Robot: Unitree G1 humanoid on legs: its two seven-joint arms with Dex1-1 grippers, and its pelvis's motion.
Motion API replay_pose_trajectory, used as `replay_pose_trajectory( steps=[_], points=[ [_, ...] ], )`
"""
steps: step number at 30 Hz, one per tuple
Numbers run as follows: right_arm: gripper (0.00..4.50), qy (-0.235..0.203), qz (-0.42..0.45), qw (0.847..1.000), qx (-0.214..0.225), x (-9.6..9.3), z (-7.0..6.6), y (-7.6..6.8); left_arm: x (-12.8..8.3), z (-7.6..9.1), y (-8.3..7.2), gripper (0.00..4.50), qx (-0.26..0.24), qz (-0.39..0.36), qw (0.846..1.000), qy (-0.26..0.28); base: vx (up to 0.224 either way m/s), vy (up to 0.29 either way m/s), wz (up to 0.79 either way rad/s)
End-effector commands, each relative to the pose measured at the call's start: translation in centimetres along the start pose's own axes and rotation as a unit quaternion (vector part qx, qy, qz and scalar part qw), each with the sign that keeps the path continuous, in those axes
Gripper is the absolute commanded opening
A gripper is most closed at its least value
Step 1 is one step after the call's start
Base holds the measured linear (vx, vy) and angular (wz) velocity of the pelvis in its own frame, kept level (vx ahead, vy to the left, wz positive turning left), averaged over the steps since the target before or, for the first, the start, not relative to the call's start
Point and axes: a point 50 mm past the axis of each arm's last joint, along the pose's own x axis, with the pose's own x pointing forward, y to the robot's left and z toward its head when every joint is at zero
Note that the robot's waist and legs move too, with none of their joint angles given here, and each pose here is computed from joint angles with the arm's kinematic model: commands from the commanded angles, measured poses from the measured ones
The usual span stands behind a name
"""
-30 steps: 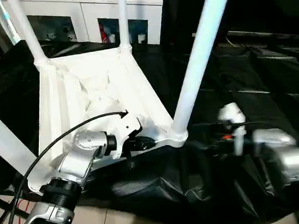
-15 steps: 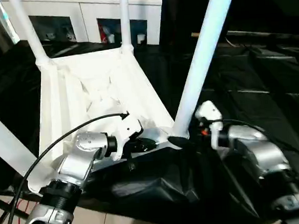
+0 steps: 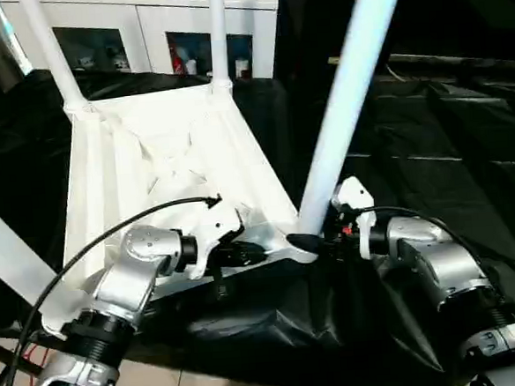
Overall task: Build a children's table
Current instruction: Rotate leg to tighten
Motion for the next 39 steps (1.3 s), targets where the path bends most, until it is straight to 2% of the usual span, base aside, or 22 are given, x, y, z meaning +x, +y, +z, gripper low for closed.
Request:
replay_pose_trajectory(
  steps=[1, 5, 9, 10, 11, 12, 14, 16, 17, 19, 21, 25, 30, 31, 36, 39],
  points=[
    [2.62, 0.005, -0.021, 1.000, 0.011, 0.9, -0.6, 0.6, 1.0, 0.2, -0.4, 0.00, 0.004, -0.019, 1.000, 0.013, 0.000, 0.000, 0.00],
    [2.59, 0.007, -0.072, 0.997, 0.035, 2.2, -1.5, 1.1, 1.7, 0.9, 0.0, 0.00, -0.010, 0.010, 1.000, 0.000, 0.000, 0.000, 0.00],
    [2.59, 0.000, -0.150, 0.985, 0.080, 5.2, -1.9, 2.3, 3.1, 2.1, 0.7, 0.00, -0.027, 0.065, 0.997, -0.015, 0.000, 0.000, 0.00],
    [2.59, 0.000, -0.151, 0.985, 0.080, 5.3, -1.9, 2.4, 3.2, 2.1, 0.7, 0.00, -0.027, 0.065, 0.997, -0.015, -0.050, 0.003, -0.03],
    [2.59, -0.002, -0.176, 0.980, 0.089, 5.9, -1.8, 2.4, 3.5, 2.4, 0.8, 0.00, -0.030, 0.074, 0.997, -0.020, 0.000, 0.000, 0.00],
    [2.59, -0.011, -0.172, 0.982, 0.080, 7.4, -1.1, 3.2, 4.2, 3.0, 0.6, 0.00, -0.028, 0.073, 0.997, -0.030, 0.000, 0.000, 0.00],
    [2.59, -0.019, -0.146, 0.987, 0.055, 8.3, -0.4, 3.9, 4.7, 3.4, 0.5, 0.00, -0.026, 0.069, 0.997, -0.039, 0.000, 0.000, 0.00],
    [2.59, -0.033, -0.131, 0.989, 0.053, 8.7, 0.2, 4.2, 4.8, 3.5, 0.3, 0.00, -0.017, 0.060, 0.997, -0.043, 0.000, 0.000, 0.00],
    [2.94, -0.041, -0.122, 0.990, 0.057, 8.7, 0.4, 4.3, 4.8, 3.4, 0.1, 0.00, -0.011, 0.054, 0.998, -0.042, 0.000, 0.000, 0.00],
    [3.29, -0.045, -0.108, 0.992, 0.057, 8.5, 0.5, 4.3, 4.6, 3.0, -0.2, 0.00, 0.002, 0.035, 0.999, -0.037, 0.000, 0.000, 0.00],
    [3.36, -0.039, -0.107, 0.993, 0.034, 8.0, 0.4, 4.0, 4.1, 2.4, -0.5, 0.00, 0.014, 0.016, 0.999, -0.028, 0.000, 0.000, 0.00],
    [3.36, -0.049, -0.102, 0.993, 0.020, 6.9, 0.6, 3.2, 3.3, 1.6, -1.0, 0.00, 0.030, -0.010, 0.999, -0.018, 0.014, -0.002, 0.00],
    [3.36, -0.051, -0.045, 0.998, -0.009, 4.3, 1.0, 2.3, 1.9, 0.7, -1.2, 0.00, 0.045, -0.040, 0.998, 0.000, 0.063, -0.019, 0.03],
    [3.36, -0.051, -0.045, 0.998, -0.009, 4.3, 1.0, 2.3, 1.9, 0.7, -1.2, 0.00, 0.045, -0.040, 0.998, 0.000, 0.051, -0.019, 0.01],
    [3.36, -0.026, 0.004, 0.999, -0.028, 1.7, 0.8, 1.5, 0.6, -0.3, -0.9, 0.00, 0.029, -0.040, 0.998, 0.033, 0.000, 0.000, 0.00],
    [3.36, -0.025, -0.006, 0.999, -0.030, 1.4, 0.8, 1.1, 0.5, -0.6, -0.7, 0.00, 0.013, -0.028, 0.999, 0.040, 0.000, 0.000, 0.00]
  ],
)
